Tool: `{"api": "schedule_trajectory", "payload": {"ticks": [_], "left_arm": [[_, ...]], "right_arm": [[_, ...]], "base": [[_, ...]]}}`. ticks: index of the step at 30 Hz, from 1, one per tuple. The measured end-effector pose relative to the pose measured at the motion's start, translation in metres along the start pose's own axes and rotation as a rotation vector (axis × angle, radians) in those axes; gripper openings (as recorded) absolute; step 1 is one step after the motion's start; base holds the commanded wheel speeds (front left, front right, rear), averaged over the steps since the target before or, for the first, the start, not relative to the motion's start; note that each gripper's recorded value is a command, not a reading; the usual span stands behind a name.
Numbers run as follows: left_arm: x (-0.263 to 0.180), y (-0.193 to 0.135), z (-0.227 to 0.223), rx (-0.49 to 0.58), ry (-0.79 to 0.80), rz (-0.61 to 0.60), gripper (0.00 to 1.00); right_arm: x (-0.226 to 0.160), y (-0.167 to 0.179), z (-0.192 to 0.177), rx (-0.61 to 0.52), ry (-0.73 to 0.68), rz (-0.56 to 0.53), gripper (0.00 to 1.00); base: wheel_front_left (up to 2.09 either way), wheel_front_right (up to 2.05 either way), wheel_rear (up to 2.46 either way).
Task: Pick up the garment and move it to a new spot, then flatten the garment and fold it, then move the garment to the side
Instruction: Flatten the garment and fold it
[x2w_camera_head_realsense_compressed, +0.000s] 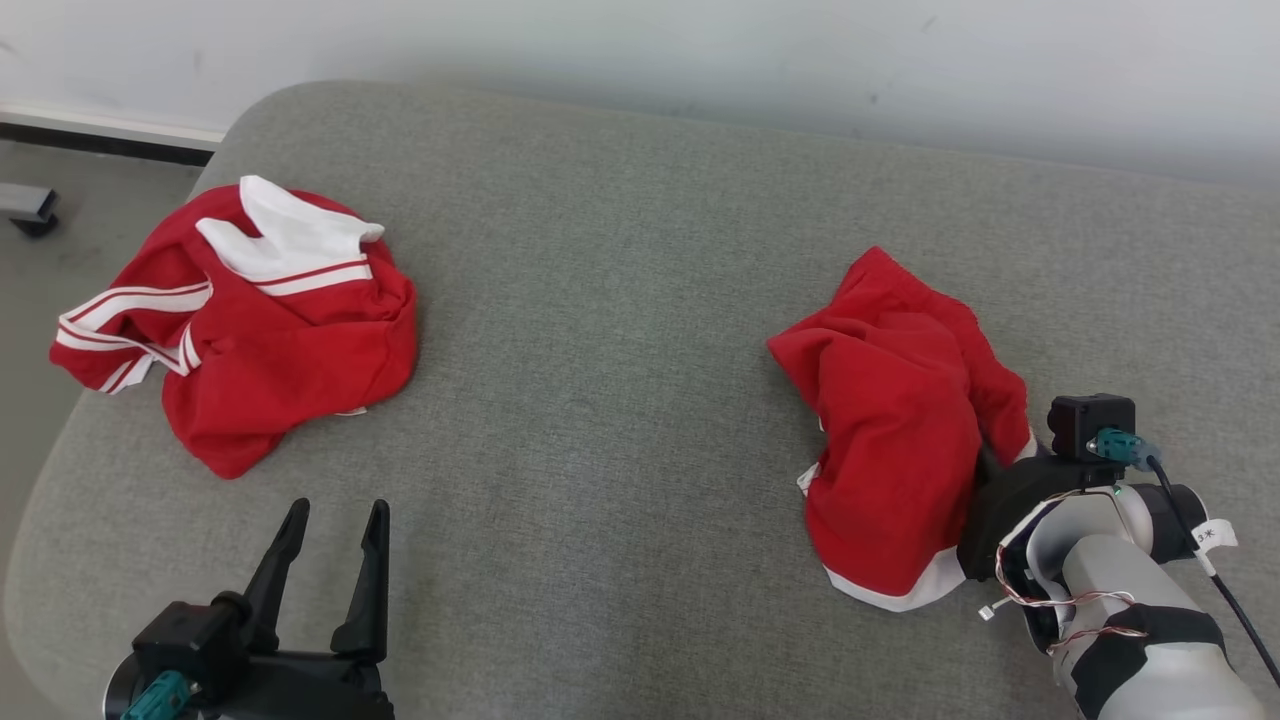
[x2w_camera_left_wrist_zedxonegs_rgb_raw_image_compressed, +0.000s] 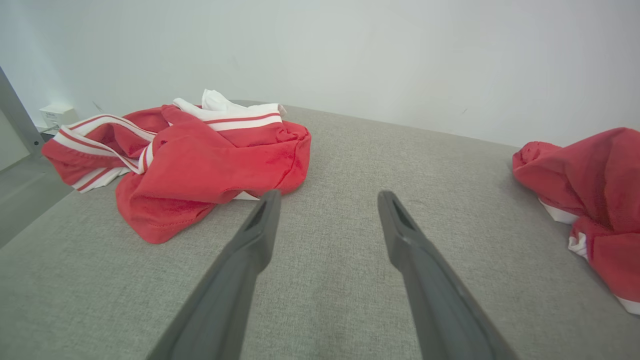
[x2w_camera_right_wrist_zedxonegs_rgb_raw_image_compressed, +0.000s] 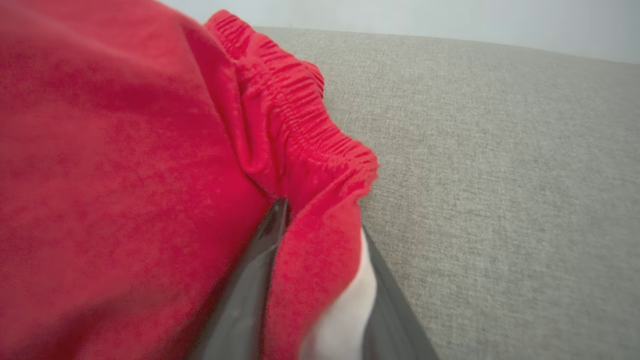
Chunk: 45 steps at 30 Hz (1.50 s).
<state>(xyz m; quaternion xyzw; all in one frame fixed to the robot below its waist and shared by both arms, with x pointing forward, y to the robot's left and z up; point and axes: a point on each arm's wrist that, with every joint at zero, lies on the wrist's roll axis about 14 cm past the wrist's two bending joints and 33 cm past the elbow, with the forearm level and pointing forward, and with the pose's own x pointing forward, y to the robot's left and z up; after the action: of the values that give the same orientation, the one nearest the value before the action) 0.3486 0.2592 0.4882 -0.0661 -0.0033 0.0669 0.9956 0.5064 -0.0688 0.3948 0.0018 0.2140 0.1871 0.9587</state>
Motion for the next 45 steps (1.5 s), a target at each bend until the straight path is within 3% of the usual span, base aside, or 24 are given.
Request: {"api": "schedule_trajectory", "payload": {"ticks": [7, 15, 21, 25, 32, 37, 43, 44, 45], "left_arm": [[0.005, -0.01, 0.004, 0.0, -0.017, -0.034, 1.0], [0.004, -0.02, 0.01, -0.009, -0.041, -0.065, 1.0], [0.003, -0.025, 0.013, -0.017, -0.055, -0.073, 1.0], [-0.001, -0.025, 0.013, -0.025, -0.057, -0.069, 1.0], [-0.005, -0.025, 0.014, -0.036, -0.061, -0.06, 1.0], [-0.009, -0.022, 0.011, -0.043, -0.054, -0.048, 1.0], [-0.015, -0.02, 0.007, -0.046, -0.041, -0.032, 1.0], [-0.016, -0.02, 0.005, -0.046, -0.038, -0.034, 1.0], [-0.017, -0.02, 0.005, -0.045, -0.036, -0.033, 1.0]], "right_arm": [[-0.012, -0.023, 0.028, -0.028, -0.11, -0.046, 0.0], [-0.042, -0.088, 0.098, -0.124, -0.277, -0.172, 0.0], [-0.058, -0.089, 0.151, -0.214, -0.422, -0.169, 0.0], [-0.057, -0.051, 0.162, -0.277, -0.469, -0.083, 0.0], [-0.045, 0.064, 0.128, -0.308, -0.446, 0.185, 0.0], [-0.048, 0.147, 0.084, -0.263, -0.376, 0.379, 0.0], [-0.057, 0.194, 0.026, -0.247, -0.242, 0.517, 0.0], [-0.06, 0.201, 0.021, -0.238, -0.23, 0.54, 0.81], [-0.063, 0.208, 0.018, -0.229, -0.226, 0.563, 1.0]], "base": [[0.0, 0.0, 0.0], [0.0, 0.0, 0.0], [0.0, 0.0, 0.0], [0.0, 0.0, 0.0], [0.0, 0.0, 0.0], [0.0, 0.0, 0.0], [0.0, 0.0, 0.0], [0.0, 0.0, 0.0], [0.0, 0.0, 0.0]]}}
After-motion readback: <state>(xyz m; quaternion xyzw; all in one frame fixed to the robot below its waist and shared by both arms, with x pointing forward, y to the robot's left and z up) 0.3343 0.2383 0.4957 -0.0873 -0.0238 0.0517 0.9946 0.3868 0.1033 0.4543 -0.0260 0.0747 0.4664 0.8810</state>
